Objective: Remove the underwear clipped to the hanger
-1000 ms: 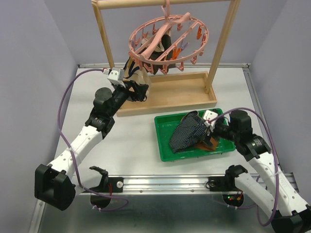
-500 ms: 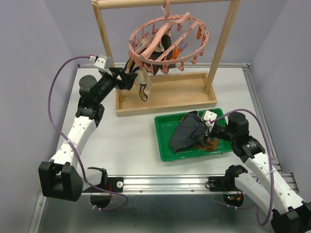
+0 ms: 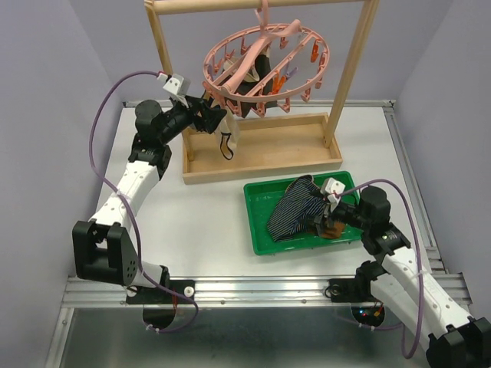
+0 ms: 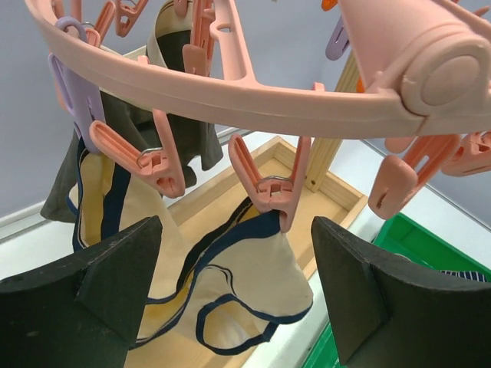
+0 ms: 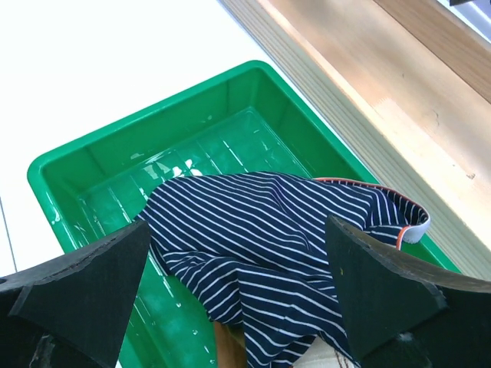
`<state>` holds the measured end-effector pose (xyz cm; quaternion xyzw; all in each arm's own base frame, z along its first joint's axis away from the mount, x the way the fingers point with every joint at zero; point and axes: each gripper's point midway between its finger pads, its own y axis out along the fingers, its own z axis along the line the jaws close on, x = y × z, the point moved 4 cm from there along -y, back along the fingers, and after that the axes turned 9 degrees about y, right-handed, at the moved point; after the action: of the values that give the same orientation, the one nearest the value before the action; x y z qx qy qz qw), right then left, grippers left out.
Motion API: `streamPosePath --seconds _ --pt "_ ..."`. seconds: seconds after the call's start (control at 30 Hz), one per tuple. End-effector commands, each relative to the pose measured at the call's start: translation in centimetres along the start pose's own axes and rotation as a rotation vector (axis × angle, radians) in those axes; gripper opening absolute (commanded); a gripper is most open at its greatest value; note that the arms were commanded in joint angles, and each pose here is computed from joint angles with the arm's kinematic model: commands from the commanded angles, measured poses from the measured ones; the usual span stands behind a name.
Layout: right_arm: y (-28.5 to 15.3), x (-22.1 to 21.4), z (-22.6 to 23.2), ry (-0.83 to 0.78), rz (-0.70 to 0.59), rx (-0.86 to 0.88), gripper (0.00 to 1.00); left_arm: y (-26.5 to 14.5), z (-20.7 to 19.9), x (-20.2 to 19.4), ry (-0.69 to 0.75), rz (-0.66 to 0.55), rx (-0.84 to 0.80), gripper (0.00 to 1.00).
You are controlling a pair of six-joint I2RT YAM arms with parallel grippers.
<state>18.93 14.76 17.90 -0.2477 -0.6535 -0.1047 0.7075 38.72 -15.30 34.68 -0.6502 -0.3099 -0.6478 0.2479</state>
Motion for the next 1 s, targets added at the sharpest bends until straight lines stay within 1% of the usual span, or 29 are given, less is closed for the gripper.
streamPosePath --seconds 0.0,0.3,0.53,0.63,0.7,0.77,0.8,0.87,0.9,0.97 --pt "0.0 1.0 -0.3 -0.023 -0.066 -0.012 1.00 0.7 -0.6 4.4 0.087 -0.113 -0.066 0.88" --pt "-0.3 1.0 -0.8 -0.027 -0.082 -0.040 1.00 1.8 -0.5 5.1 0.039 -0.151 -0.091 0.81" --pt "-0.4 1.0 -1.1 -0.022 -0.085 -0.054 1.00 1.9 -0.7 5.6 -0.007 -0.223 -0.104 0.75" --pt "-0.5 0.9 -1.2 -0.022 -0.086 -0.057 1.00 2.0 -0.7 5.8 -0.015 -0.239 -0.106 0.71" --pt "-0.5 0.9 -1.2 -0.022 -0.086 -0.059 1.00 2.0 -0.7 5.8 -0.018 -0.242 -0.109 0.66" --pt "-0.5 0.9 -1.2 -0.023 -0.087 -0.060 1.00 2.1 -0.7 5.6 -0.021 -0.240 -0.112 0.58" --pt "-0.5 1.0 -1.3 -0.024 -0.088 -0.062 1.00 2.1 -0.8 5.5 -0.025 -0.236 -0.123 0.41" --pt "-0.5 0.9 -1.3 -0.023 -0.088 -0.064 1.00 2.2 -0.9 5.3 -0.034 -0.228 -0.131 0.20" --pt "-0.5 0.9 -1.3 -0.022 -0.088 -0.065 1.00 2.1 -1.0 5.0 -0.037 -0.223 -0.135 0.08" --pt "-0.6 0.9 -1.4 -0.022 -0.089 -0.068 1.00 2.0 -1.0 4.9 -0.038 -0.221 -0.133 0.03"
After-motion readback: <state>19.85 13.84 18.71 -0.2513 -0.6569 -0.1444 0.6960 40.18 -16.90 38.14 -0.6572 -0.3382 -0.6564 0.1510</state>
